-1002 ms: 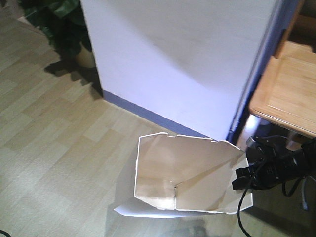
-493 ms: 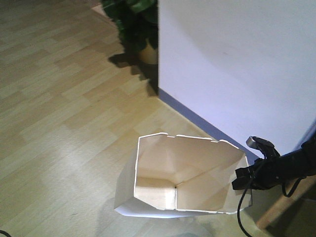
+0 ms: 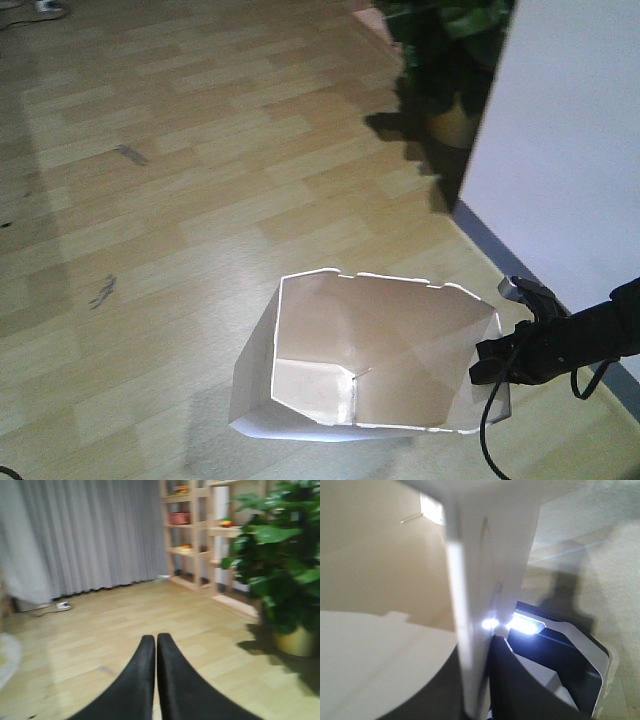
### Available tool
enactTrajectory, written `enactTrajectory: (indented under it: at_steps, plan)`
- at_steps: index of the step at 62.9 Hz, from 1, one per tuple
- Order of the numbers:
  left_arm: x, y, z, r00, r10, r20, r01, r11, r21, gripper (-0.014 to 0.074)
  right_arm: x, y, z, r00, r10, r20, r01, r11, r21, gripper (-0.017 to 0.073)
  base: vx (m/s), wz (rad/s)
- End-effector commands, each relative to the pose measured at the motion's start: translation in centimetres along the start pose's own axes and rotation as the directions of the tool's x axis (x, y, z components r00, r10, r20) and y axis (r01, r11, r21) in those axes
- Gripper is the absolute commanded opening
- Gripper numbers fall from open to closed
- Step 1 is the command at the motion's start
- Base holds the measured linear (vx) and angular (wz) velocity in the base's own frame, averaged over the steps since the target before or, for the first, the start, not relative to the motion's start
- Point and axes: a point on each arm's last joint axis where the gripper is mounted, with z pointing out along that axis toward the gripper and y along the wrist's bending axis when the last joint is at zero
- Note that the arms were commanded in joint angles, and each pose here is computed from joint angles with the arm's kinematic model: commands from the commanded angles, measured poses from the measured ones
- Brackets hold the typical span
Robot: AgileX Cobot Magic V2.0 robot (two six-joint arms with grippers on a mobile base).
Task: Move trash bin to bedside with robot
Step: 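Carry the bin in the right gripper while the base turns toward the bed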
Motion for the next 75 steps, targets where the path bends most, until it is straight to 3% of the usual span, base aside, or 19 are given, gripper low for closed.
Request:
enactTrajectory:
  at_steps: [1,31,75]
  plan:
    - [-0.31,-0.05,-0.03,0.997,-0.024,0.069,0.023,1.0,0.008,-0.0006,-1.34,3.07,-1.88,0.996,-0.026,0.083,0.046,0.969,-0.242,-0.0005,0.04,0.65]
    - [-0.31,-0.05,-0.03,0.997,-0.024,0.069,0.023,1.0,0.008,-0.0006,-1.34,3.07,-1.88,0.996,-0.026,0.083,0.046,0.969,-0.242,-0.0005,0.06,0.49]
    - [-0.31,-0.05,-0.03,0.997,-0.024,0.069,0.023,1.0,0.008,-0.0006,-1.34,3.07,-1.88,0.996,-0.026,0.083,0.046,0.969,-0.242,-0.0005,0.18,0.1]
